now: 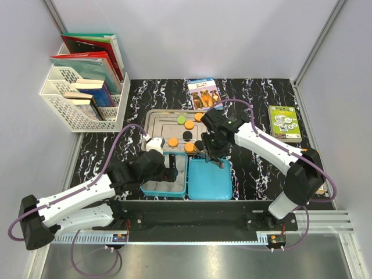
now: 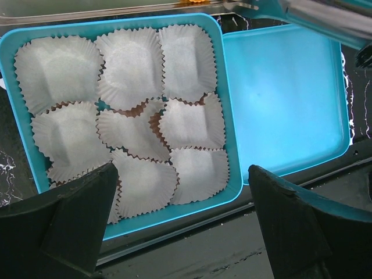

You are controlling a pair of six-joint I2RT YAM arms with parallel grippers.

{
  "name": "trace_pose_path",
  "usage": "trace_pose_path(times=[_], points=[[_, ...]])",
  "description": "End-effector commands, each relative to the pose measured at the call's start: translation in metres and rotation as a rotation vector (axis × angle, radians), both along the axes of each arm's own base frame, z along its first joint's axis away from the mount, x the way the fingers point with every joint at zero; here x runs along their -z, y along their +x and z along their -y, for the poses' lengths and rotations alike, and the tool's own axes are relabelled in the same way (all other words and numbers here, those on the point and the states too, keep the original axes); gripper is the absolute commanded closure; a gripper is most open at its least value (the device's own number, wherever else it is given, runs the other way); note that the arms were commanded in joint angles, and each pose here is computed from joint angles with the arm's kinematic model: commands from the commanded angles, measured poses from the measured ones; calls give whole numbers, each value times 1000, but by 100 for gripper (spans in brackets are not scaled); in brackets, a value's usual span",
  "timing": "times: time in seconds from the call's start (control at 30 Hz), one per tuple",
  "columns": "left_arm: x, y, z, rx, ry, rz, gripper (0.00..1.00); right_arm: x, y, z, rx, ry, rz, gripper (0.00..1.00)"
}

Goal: Pack the cookies

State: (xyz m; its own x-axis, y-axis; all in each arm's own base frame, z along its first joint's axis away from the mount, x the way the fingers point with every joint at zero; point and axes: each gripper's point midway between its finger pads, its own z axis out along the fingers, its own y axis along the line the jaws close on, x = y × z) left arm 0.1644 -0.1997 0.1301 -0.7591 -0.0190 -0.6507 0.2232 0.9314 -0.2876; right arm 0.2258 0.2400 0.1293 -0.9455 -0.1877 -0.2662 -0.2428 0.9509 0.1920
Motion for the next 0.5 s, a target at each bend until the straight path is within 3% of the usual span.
trace_pose_path(times=[0.0, 0.47], points=[[-13, 6, 10, -5, -51, 26, 1, 5, 9, 3, 23, -25, 57, 50], [-8, 7, 14, 0, -39, 11, 1, 13, 6, 16, 29, -66, 73, 51]])
